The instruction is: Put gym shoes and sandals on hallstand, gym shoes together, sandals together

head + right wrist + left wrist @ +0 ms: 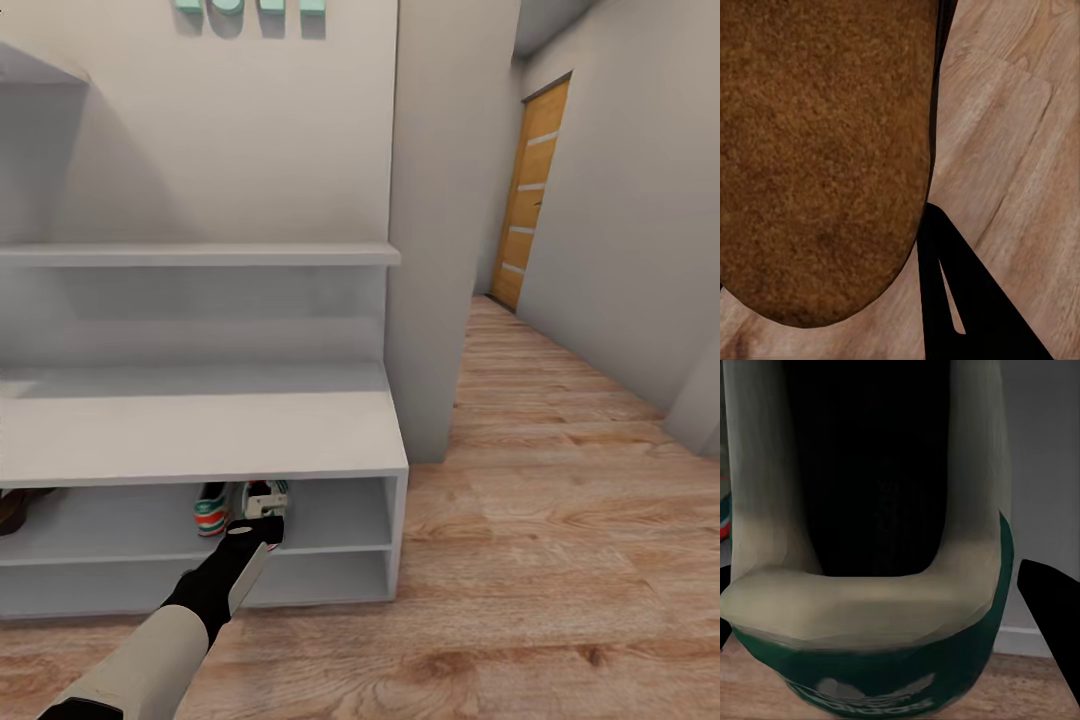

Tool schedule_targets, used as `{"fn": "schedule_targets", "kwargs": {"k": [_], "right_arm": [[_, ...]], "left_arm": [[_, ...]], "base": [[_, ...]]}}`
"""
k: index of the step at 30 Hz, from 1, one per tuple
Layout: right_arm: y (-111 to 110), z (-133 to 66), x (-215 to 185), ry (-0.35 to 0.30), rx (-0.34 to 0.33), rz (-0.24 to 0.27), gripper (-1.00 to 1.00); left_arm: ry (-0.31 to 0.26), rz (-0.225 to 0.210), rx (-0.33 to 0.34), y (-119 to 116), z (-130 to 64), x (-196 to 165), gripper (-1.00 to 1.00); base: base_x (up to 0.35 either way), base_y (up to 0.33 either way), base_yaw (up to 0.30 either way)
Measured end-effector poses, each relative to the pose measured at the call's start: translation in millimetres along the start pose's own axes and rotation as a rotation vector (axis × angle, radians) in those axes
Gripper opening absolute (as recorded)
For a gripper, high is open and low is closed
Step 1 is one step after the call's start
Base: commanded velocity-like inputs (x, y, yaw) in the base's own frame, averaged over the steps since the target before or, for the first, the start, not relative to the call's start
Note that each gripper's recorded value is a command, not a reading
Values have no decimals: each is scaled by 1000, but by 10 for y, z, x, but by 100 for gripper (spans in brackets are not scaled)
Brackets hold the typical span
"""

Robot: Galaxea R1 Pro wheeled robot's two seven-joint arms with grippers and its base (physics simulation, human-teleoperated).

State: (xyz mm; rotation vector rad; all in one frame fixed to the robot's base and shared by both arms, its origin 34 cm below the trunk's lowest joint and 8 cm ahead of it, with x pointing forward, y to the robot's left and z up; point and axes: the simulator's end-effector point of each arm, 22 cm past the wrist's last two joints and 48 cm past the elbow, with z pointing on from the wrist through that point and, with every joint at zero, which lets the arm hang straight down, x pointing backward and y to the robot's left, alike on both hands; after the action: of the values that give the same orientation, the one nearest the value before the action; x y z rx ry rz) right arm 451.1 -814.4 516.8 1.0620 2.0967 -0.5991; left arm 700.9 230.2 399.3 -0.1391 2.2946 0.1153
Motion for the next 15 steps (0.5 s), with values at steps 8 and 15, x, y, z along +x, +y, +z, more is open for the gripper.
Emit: {"fn": "schedule_targets", "kwargs": {"k": [8, 15], "right_arm": [[1, 0, 1, 0, 0, 0, -100], [0, 0, 5, 1, 0, 1, -100]], "left_arm": [[0, -1, -1, 9, 2, 0, -100], [0, 0, -1, 9, 1, -1, -100]], "base": [[56, 108, 0], [60, 4, 0]]}}
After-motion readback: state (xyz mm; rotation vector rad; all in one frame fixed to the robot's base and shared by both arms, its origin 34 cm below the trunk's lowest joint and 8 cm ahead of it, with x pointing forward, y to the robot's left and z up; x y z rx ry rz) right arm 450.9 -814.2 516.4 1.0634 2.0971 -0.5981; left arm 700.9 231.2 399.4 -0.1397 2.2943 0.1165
